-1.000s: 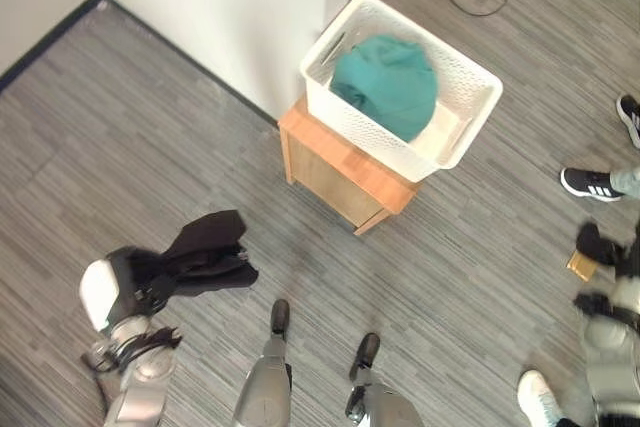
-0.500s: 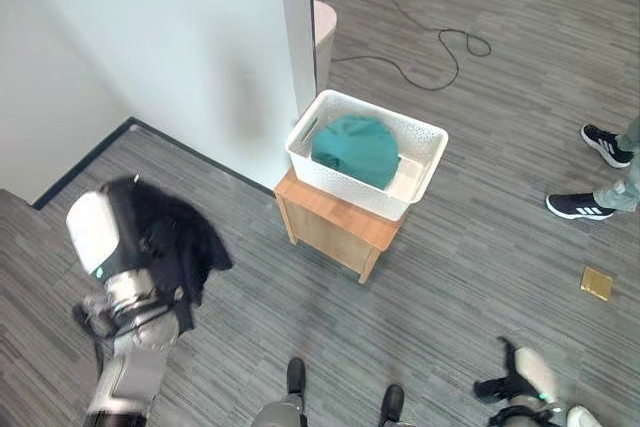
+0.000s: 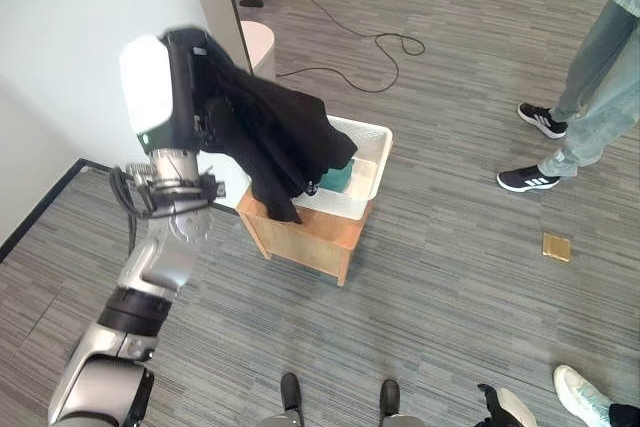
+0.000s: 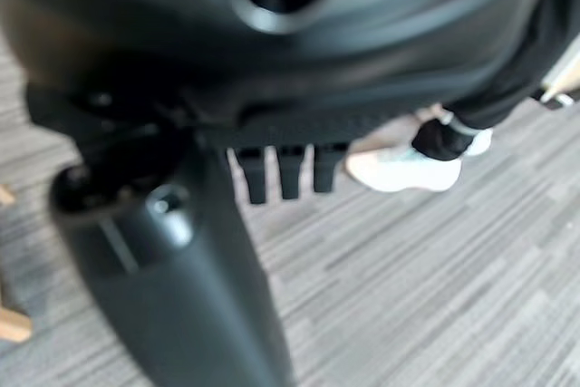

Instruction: Pick up bed clothes into laundry basket.

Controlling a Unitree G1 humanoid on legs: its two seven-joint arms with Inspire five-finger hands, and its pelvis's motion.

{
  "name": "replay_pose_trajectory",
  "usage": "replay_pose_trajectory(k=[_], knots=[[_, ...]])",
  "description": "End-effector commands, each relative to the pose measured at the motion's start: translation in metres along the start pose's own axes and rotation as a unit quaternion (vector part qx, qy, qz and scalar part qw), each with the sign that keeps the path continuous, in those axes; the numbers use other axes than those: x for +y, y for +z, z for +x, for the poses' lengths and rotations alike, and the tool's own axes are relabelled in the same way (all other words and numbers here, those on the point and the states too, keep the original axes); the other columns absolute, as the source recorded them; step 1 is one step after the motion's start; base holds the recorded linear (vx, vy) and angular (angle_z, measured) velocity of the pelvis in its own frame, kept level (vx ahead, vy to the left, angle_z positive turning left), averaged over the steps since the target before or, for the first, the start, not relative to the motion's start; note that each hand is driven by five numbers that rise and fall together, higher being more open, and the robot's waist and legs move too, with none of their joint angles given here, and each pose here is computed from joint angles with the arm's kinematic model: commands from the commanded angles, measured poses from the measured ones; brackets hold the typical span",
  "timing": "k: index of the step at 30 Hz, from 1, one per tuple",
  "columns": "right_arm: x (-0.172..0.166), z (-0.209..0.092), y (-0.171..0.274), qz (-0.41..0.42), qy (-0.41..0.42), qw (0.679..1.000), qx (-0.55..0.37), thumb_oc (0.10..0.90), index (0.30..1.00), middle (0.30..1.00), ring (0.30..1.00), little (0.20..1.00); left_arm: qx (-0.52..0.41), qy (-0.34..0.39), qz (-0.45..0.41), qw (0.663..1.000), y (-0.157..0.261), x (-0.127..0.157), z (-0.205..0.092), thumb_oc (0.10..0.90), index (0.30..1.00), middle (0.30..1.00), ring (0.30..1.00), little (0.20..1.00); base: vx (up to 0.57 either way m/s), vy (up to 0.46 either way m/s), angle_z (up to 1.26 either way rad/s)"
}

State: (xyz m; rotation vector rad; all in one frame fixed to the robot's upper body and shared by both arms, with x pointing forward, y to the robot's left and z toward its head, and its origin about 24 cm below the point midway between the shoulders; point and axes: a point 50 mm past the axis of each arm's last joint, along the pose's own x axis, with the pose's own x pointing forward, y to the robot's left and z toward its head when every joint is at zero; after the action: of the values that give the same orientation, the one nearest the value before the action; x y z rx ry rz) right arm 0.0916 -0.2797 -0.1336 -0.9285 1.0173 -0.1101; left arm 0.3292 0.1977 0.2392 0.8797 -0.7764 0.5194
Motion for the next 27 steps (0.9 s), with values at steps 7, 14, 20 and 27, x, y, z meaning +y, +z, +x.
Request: replay_pose_trajectory(k=[7,14,20,27], knots=[[-0.044,0.021,0.010,0.013,-0.044,0.999,-0.001,0.800,0.900,0.900,0.900,0.900,-0.088,0.095,0.048,0.990,0.053,0.028,0.104,0.400,0.300,0.300,0.300,0.300,0.01,0.008,-0.01],[-0.040,0.023,0.014,0.013,-0.034,0.999,0.002,0.800,0.900,0.900,0.900,0.900,-0.099,0.084,0.059,0.990,0.072,0.030,0.127,0.400,0.300,0.300,0.300,0.300,0.01,0.035,-0.12],[-0.044,0.026,0.020,0.030,-0.041,0.999,0.004,0.800,0.900,0.900,0.900,0.900,-0.095,0.092,0.108,0.985,0.079,0.044,0.151,0.400,0.300,0.300,0.300,0.300,0.01,0.032,-0.14],[-0.055,0.030,0.020,0.041,-0.056,0.997,0.015,0.800,0.900,0.900,0.900,0.900,-0.108,0.105,0.215,0.965,0.083,0.063,0.171,0.400,0.300,0.300,0.300,0.300,0.01,0.033,-0.17]])
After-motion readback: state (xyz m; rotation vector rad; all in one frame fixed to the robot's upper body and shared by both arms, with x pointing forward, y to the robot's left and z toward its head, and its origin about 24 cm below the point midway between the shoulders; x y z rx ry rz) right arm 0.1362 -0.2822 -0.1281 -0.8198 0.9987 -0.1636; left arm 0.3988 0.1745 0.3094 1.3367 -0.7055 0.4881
